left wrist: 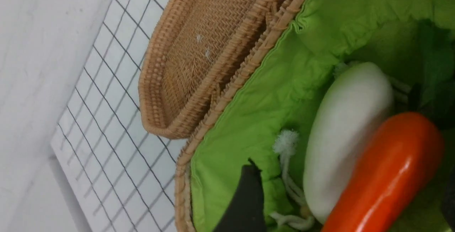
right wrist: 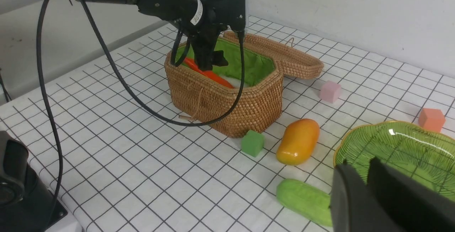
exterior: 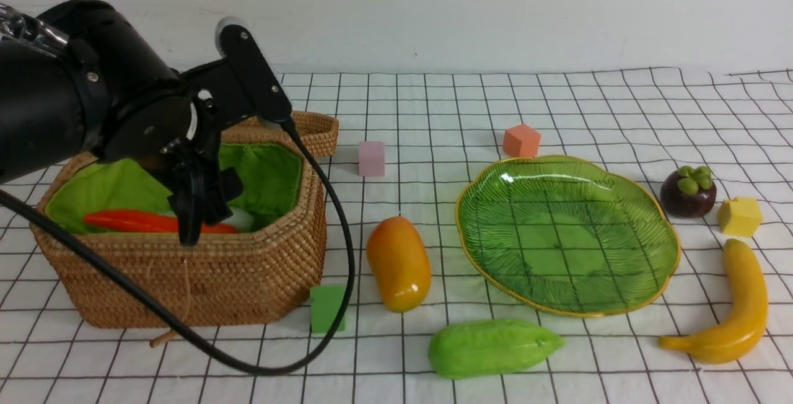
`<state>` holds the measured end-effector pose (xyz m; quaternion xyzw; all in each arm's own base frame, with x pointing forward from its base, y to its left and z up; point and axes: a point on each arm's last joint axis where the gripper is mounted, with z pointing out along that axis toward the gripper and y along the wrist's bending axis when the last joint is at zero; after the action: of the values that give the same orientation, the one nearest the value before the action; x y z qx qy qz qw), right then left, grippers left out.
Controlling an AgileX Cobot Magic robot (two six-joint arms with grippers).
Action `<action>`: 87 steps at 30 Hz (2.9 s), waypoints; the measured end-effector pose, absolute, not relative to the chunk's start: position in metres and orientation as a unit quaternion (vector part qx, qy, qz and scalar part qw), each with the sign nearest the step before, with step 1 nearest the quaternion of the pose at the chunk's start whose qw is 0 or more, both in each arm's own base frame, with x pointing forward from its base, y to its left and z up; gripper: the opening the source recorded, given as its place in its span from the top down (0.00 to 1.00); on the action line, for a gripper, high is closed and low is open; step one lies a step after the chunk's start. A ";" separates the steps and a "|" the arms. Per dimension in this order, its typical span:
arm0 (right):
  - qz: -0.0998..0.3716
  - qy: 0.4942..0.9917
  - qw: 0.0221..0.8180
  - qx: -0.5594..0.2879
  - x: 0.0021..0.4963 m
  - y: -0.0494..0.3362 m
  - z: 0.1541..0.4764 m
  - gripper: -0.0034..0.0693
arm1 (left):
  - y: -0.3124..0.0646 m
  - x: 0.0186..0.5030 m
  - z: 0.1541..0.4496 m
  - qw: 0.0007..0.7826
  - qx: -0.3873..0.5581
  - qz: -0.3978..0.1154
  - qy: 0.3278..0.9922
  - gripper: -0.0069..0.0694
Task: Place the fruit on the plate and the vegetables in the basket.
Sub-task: Use the left arm to grab a carrot and put it into the left basket, then grab the mango with your left arm and place it on the right plate
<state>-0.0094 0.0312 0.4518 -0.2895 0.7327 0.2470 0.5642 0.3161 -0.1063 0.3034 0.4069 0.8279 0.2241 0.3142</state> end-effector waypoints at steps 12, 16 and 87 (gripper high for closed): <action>0.243 0.759 0.534 -0.283 -0.009 0.030 0.446 0.82 | -0.205 0.246 0.337 0.290 0.257 -0.039 0.921 0.85; 0.243 0.764 0.527 -0.281 -0.010 0.030 0.444 0.81 | -0.237 0.255 0.330 0.234 0.245 -0.068 0.938 0.89; 0.128 0.840 0.513 -0.123 0.000 -0.002 0.433 0.78 | -0.378 0.351 0.243 0.378 0.383 -0.120 0.834 0.19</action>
<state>-0.0003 -0.0022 0.4325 -0.1227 0.8401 0.1282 0.5126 0.3508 -0.3780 0.2431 0.3825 0.8343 -0.1200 0.3783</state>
